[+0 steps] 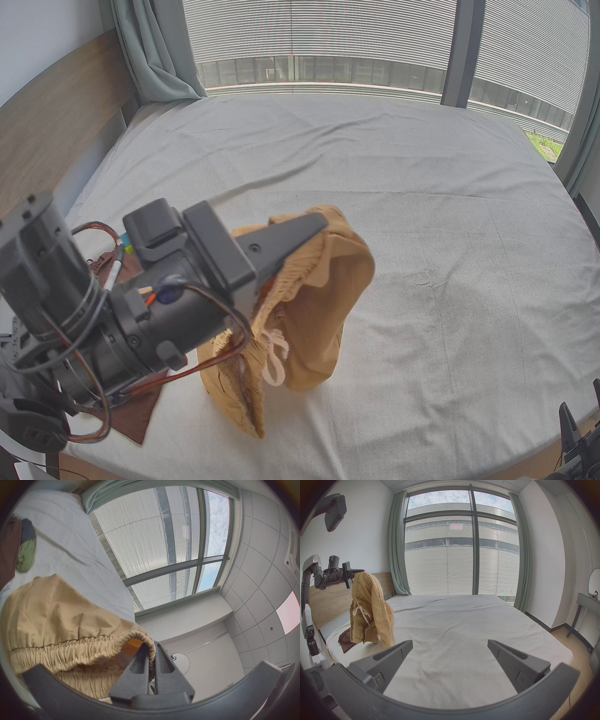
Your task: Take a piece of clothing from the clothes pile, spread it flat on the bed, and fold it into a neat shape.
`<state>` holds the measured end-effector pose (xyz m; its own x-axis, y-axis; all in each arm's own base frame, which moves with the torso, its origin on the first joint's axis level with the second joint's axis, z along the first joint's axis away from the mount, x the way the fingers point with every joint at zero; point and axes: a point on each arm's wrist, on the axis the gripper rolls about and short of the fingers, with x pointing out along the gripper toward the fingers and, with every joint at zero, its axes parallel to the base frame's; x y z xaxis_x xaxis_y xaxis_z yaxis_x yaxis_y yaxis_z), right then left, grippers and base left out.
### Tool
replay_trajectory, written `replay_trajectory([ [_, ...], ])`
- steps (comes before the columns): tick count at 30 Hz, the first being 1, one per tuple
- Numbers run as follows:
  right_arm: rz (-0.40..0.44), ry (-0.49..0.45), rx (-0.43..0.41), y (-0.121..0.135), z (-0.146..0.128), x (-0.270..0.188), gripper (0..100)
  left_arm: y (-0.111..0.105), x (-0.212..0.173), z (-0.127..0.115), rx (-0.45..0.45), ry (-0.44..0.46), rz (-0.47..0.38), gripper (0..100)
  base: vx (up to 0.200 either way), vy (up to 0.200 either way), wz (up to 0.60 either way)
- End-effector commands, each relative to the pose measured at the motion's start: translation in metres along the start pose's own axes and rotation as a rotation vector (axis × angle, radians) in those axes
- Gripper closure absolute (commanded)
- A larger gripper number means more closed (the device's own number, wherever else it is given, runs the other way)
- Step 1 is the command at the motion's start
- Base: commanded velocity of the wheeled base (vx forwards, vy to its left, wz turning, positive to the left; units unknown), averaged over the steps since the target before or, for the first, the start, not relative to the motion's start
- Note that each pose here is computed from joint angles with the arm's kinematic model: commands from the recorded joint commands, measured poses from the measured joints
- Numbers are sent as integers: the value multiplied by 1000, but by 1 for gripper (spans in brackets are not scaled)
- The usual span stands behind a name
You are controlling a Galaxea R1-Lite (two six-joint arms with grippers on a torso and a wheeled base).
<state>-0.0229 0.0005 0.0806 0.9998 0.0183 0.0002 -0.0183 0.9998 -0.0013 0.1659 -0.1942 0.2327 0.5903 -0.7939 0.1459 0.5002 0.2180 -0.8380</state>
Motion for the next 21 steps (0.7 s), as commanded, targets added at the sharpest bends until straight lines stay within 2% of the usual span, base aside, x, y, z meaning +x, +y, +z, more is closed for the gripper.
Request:
replay_trajectory([
  [1,0,9,0,0,-5,1,0,14,20,-19,-28,68,30,100,0,0,0],
  [3,0,11,0,0,-5,1,0,21,34,-32,-52,123,10,100,0,0,0],
  [11,0,11,0,0,-5,1,0,25,62,-58,-66,198,-74,100,0,0,0],
  [15,2,11,0,0,-5,1,0,12,71,-64,-68,229,-178,100,0,0,0],
  [17,2,11,0,0,-5,1,0,-3,75,-62,-77,232,-247,100,0,0,0],
  [20,2,11,0,0,-5,1,0,-16,78,-60,-105,227,-291,100,0,0,0],
  [21,2,11,-2,0,-5,1,0,-29,79,-56,-124,215,-334,100,0,0,0],
])
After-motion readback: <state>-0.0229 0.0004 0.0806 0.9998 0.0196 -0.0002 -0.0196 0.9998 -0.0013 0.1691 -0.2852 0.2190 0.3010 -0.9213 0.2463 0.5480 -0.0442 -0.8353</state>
